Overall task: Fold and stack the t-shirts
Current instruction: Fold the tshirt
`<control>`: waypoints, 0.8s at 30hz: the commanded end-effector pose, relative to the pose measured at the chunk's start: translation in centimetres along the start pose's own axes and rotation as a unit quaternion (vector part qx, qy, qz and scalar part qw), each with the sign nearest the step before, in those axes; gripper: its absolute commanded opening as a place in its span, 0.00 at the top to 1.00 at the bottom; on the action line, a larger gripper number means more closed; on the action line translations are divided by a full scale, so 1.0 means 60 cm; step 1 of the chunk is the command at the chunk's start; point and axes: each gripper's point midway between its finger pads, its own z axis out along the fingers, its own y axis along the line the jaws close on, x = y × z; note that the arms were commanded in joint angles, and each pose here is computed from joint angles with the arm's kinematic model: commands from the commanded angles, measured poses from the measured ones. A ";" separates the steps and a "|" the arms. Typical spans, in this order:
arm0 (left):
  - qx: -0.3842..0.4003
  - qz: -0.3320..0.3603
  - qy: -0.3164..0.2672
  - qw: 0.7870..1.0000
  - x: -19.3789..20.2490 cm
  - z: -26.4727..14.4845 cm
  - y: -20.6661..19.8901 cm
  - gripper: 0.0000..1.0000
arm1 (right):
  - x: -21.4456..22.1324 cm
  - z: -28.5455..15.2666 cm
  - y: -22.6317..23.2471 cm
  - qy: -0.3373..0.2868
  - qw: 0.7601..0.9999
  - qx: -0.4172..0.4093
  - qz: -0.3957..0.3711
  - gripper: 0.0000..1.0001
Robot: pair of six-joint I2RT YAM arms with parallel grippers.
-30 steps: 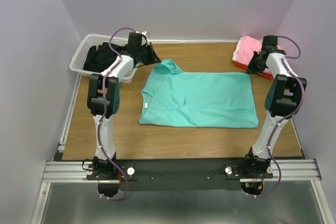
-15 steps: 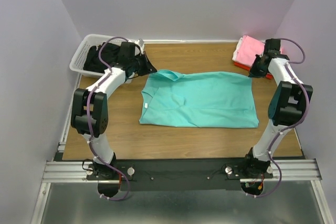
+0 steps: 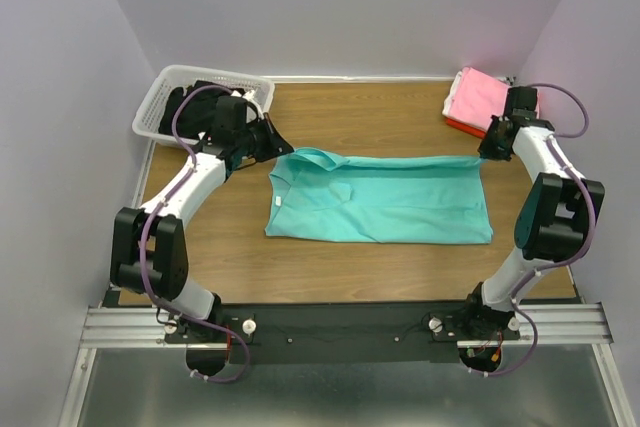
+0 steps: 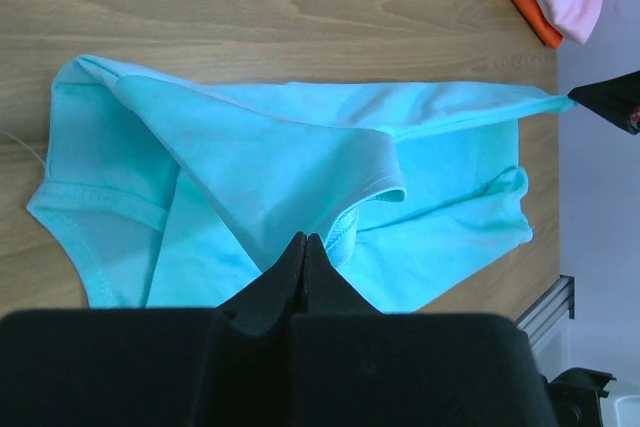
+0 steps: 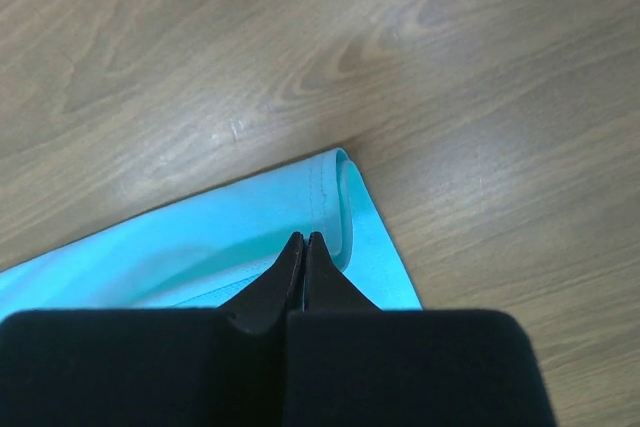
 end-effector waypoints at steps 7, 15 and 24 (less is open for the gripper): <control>-0.003 -0.008 0.008 1.000 0.044 -0.029 -0.007 1.00 | 0.019 -0.019 -0.027 -0.023 0.999 0.023 -0.004 1.00; -0.008 -0.015 0.022 1.000 0.077 -0.048 -0.004 1.00 | 0.033 -0.025 -0.044 -0.027 0.999 0.045 0.000 1.00; -0.013 -0.015 0.116 0.993 0.190 -0.091 0.006 0.65 | 0.077 -0.030 -0.063 -0.014 0.998 0.063 0.003 0.83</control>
